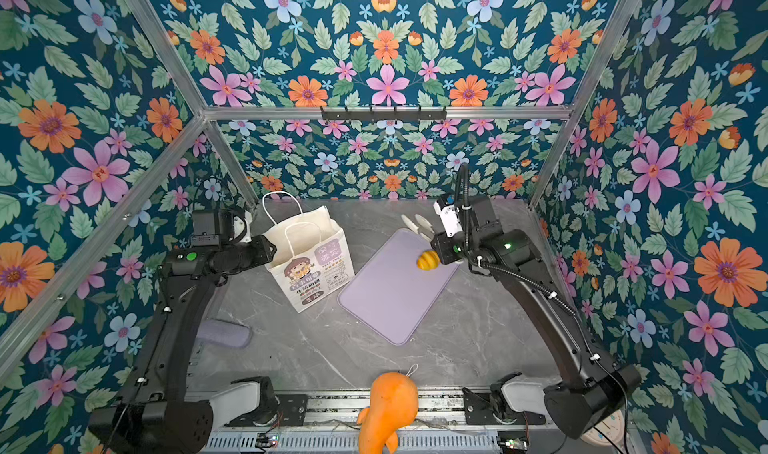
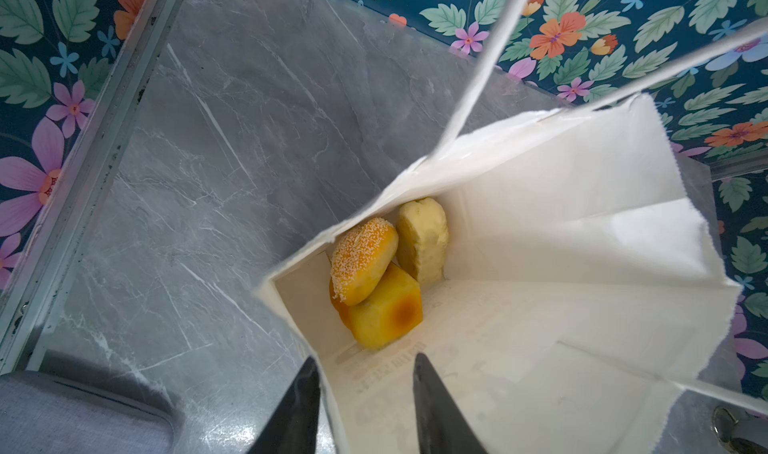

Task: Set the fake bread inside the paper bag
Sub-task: 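Release the bun into the bag and move the tongs back over the tray, then close the tongs around the yellow striped bun with the right gripper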

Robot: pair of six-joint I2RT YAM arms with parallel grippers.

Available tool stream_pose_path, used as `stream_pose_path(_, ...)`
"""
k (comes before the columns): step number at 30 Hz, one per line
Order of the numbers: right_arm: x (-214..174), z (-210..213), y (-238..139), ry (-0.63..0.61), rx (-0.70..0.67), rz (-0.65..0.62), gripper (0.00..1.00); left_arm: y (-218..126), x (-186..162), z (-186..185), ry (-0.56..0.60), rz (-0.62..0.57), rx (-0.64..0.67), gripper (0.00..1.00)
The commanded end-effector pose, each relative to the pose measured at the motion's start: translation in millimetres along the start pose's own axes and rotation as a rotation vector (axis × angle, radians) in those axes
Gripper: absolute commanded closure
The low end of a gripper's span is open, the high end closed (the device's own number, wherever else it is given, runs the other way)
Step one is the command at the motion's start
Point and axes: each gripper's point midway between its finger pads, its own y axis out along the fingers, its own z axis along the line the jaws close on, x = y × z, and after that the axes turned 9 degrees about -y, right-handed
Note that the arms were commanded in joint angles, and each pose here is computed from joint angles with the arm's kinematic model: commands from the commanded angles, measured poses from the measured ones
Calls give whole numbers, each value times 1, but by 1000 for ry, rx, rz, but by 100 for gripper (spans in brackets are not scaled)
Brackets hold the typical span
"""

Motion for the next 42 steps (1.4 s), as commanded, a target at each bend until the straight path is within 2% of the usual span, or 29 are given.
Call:
stream_pose_path(1,-3,-30,9,184,-122,-56,62,1,8,-6,13,-33,-29,61)
stream_pose_path(4,-30,-42,28,262,-173,-5,62,1,8,-7,15,-33,-33,61)
stream_pose_path(10,-66,-42,71,406,-163,90,58,3,6,-4,21,-29,-26,61)
stream_pose_path(18,-81,-43,90,518,-186,133,59,2,7,-6,23,-38,-35,61)
stream_pose_path(25,-82,-21,99,500,-196,196,57,1,7,-7,23,-41,-44,61)
stream_pose_path(42,-93,-11,110,529,-200,259,54,3,7,-8,22,-40,-52,61)
